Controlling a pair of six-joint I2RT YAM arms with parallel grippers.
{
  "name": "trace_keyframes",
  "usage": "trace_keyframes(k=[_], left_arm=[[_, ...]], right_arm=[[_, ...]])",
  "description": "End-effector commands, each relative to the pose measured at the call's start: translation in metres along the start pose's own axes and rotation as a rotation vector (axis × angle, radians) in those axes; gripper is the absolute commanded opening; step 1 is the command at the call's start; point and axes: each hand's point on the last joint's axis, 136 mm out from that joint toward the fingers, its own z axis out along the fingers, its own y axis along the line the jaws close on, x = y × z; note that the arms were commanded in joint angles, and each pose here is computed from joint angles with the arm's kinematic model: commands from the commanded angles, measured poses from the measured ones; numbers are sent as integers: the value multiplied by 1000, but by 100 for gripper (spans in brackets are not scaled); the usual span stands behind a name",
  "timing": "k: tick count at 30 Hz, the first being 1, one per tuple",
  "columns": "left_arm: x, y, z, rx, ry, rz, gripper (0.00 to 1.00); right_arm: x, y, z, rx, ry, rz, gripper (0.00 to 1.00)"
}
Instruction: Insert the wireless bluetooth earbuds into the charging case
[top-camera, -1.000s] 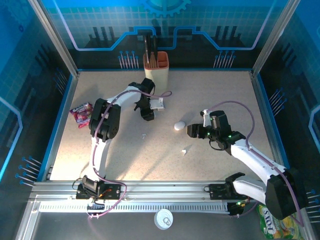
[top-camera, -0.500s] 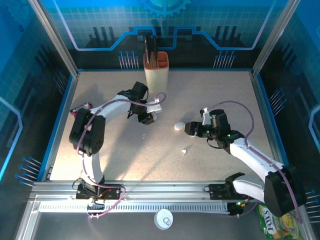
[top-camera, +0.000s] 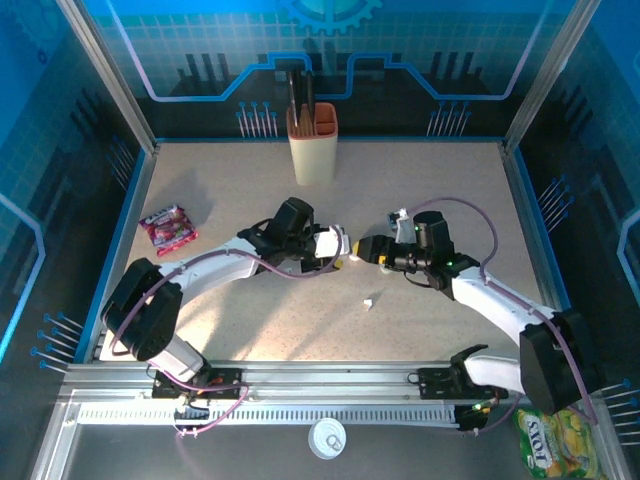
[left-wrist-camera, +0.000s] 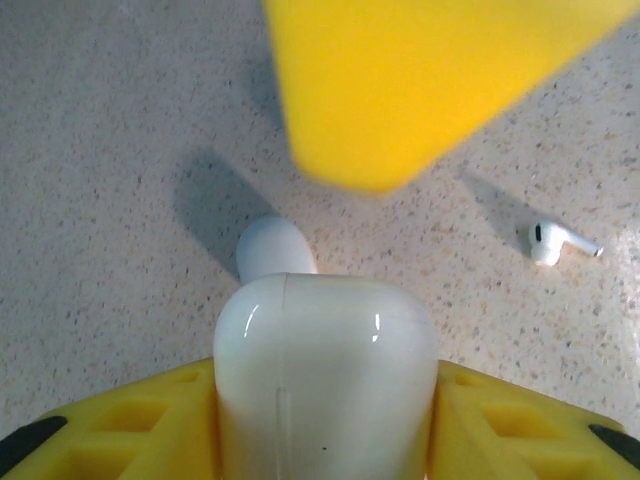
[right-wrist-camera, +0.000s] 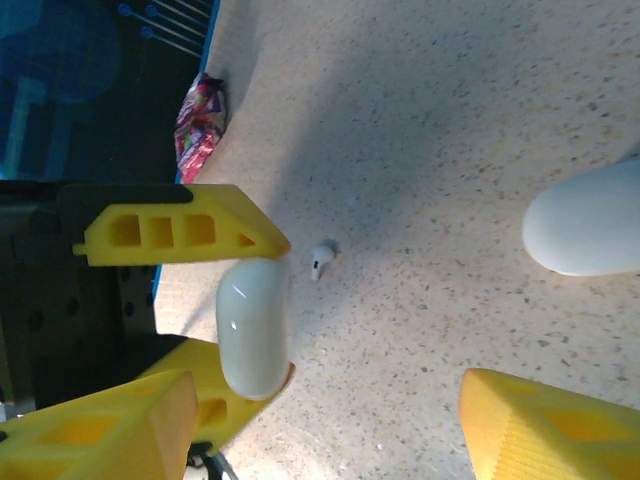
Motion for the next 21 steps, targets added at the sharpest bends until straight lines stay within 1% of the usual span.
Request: trace_keyframes(k=[1,7,9,16,18,19,21], left_arm=[[-25,-2,-5,-29,-88,36,48],[-30,-12,3,-5,-78,70,48],[-32,-13,4,-4,-74,79,48],[-29,-17,10,1,-42,99,48],[-29,-18,11,2,-43,99,48],[-30,-18,11,1,-43,99,48],[-29,-18,11,-3,-45,93,52]], right_arm=[[-3,25,3,-88,21,-24,69],[3,29,10,-96,69,-28,66],[5,26,13,-82,78,-22,61],[8,17,15,-42,93,-6,36],[9,17,15,-44,95,-7,22],[8,18,14,-46,93,-10,18],[7,22,12,-57,83,-30,15]])
